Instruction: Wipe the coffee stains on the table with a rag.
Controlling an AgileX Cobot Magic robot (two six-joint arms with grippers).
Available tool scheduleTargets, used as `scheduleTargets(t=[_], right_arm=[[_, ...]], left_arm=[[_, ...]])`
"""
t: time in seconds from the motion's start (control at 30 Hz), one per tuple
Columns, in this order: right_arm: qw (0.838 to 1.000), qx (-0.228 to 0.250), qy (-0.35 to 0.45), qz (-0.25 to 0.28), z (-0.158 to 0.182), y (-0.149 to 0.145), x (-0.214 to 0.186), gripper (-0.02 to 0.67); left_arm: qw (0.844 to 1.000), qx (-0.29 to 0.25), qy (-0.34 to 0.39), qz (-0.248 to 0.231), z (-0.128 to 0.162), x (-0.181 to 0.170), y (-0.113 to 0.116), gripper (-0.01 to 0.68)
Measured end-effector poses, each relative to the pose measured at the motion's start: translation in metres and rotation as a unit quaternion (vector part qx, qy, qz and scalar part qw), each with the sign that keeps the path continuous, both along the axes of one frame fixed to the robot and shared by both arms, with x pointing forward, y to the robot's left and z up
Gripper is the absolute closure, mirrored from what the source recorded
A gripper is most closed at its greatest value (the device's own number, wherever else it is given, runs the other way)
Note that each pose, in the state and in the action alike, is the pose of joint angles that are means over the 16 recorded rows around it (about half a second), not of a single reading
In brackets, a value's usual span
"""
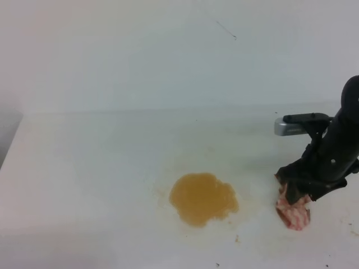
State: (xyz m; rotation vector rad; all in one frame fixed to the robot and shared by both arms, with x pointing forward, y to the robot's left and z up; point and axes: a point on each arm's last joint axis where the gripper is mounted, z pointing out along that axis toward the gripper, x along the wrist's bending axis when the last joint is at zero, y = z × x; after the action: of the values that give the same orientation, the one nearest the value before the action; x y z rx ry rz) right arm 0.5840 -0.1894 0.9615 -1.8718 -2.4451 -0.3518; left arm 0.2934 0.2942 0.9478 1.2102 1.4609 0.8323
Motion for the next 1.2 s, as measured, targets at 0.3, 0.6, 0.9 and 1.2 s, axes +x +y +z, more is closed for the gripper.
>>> scheduleTargets(t=[0.3,0.6,0.9,1.2], right_arm=[[0.999,-0.012,0.025,0.021,-0.025,0.004,0.014,0.417],[0.998,0.01,0.024,0.06,-0.008,0.02,0.032,0.594],[0.987,0.069,-0.019,0.143,0.042,0.09,0.03,0.626],[0.965,0.094,-0.041,0.241,0.05,0.181,0.001,0.627]], left_arm=[[1.0,0.0,0.0,0.0,0.0,0.0,0.0,0.673],[1.0,0.0,0.0,0.0,0.0,0.0,0.0,0.673],[1.0,0.0,0.0,0.0,0.0,0.0,0.0,0.673],[1.0,0.0,0.001,0.0,0.0,0.0,0.0,0.673]])
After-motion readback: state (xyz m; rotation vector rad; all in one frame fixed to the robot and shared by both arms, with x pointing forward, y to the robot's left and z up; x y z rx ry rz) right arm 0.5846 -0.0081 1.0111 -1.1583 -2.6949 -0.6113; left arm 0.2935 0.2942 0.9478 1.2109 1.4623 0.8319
